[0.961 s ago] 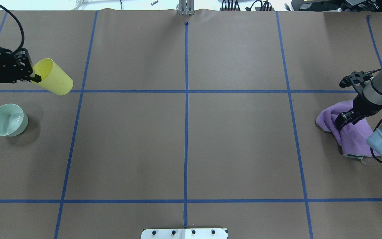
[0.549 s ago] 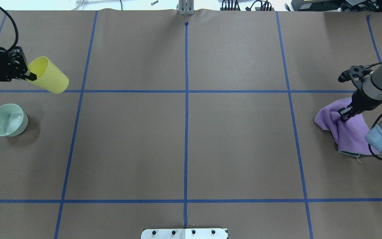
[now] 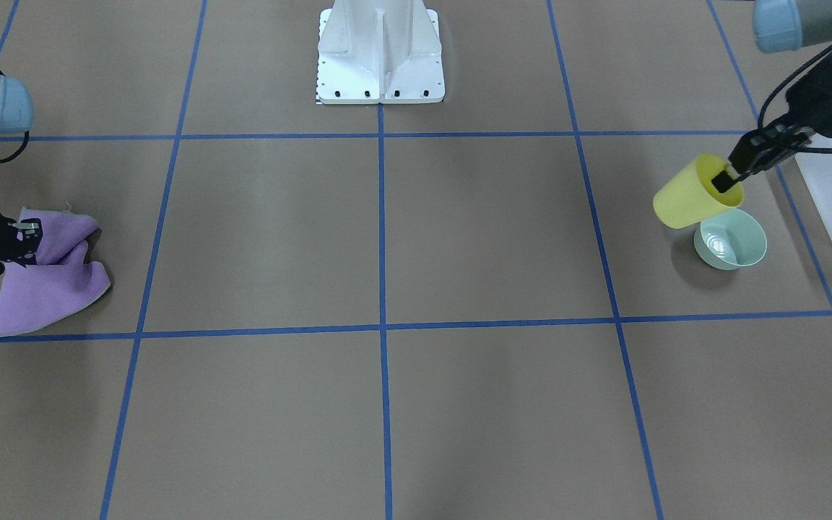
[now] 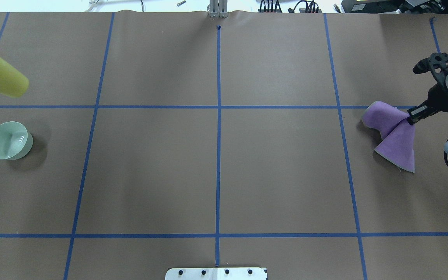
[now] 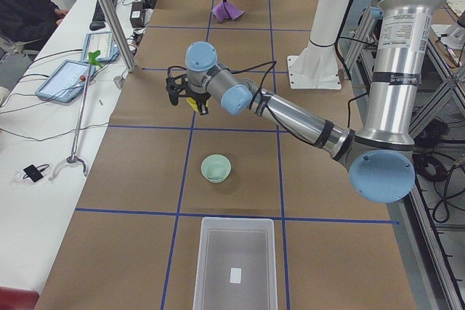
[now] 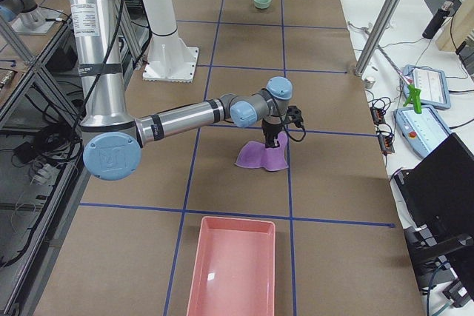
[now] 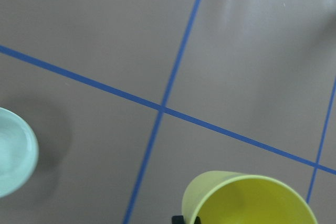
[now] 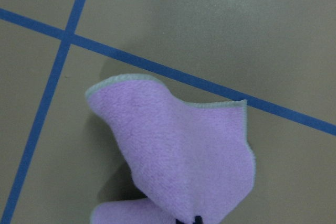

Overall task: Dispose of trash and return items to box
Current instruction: 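Carry the cup into the clear bin with left gripper while right lifts cloth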

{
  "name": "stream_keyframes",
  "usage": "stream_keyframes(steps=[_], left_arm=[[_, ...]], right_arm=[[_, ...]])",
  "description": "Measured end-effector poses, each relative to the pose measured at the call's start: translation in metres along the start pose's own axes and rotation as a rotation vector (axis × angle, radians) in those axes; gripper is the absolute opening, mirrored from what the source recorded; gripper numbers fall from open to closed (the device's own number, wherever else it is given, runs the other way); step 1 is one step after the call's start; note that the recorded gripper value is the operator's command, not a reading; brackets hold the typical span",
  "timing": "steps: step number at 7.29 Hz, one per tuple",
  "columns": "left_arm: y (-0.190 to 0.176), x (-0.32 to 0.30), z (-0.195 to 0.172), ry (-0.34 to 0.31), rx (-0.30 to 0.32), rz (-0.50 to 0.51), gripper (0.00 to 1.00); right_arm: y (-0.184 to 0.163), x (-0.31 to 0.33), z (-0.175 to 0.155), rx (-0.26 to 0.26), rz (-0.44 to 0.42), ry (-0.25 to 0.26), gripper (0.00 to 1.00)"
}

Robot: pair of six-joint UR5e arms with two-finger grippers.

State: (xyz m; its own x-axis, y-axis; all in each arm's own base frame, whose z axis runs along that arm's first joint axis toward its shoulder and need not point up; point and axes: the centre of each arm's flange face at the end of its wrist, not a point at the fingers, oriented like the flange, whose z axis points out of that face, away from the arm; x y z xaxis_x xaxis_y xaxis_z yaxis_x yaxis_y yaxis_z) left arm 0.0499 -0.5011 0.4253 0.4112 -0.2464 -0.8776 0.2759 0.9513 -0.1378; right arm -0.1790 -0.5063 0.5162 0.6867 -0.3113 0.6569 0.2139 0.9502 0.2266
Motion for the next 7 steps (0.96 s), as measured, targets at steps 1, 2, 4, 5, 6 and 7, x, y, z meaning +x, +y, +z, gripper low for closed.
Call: stream_keyframes(steps=[1,2,4,5,6,7], left_arm=[[-0.015,-0.053,-0.016,-0.025,0.032,0.033,0.0],[-0.026,-0.109,-0.032,-0.051,0.062,0.056,0.0],[-0.04,-0.228,-0.059,-0.105,0.107,0.071,0.0],[-0.041,-0.286,-0.065,-0.145,0.113,0.085,0.0],[-0.033,-0.331,-0.063,-0.206,0.11,0.098,0.0],[-0.017,-0.364,-0.058,-0.265,0.101,0.097,0.0]], right_arm=[[0.005,0.011,-0.025,0.034,0.025,-0.01,0.0],[0.008,0.021,-0.051,0.061,0.058,-0.018,0.0],[0.016,0.029,-0.106,0.094,0.128,-0.011,0.0],[0.023,0.035,-0.132,0.11,0.17,0.0,0.0],[0.03,0.045,-0.152,0.125,0.209,0.01,0.0],[0.038,0.059,-0.165,0.14,0.243,0.02,0.0]])
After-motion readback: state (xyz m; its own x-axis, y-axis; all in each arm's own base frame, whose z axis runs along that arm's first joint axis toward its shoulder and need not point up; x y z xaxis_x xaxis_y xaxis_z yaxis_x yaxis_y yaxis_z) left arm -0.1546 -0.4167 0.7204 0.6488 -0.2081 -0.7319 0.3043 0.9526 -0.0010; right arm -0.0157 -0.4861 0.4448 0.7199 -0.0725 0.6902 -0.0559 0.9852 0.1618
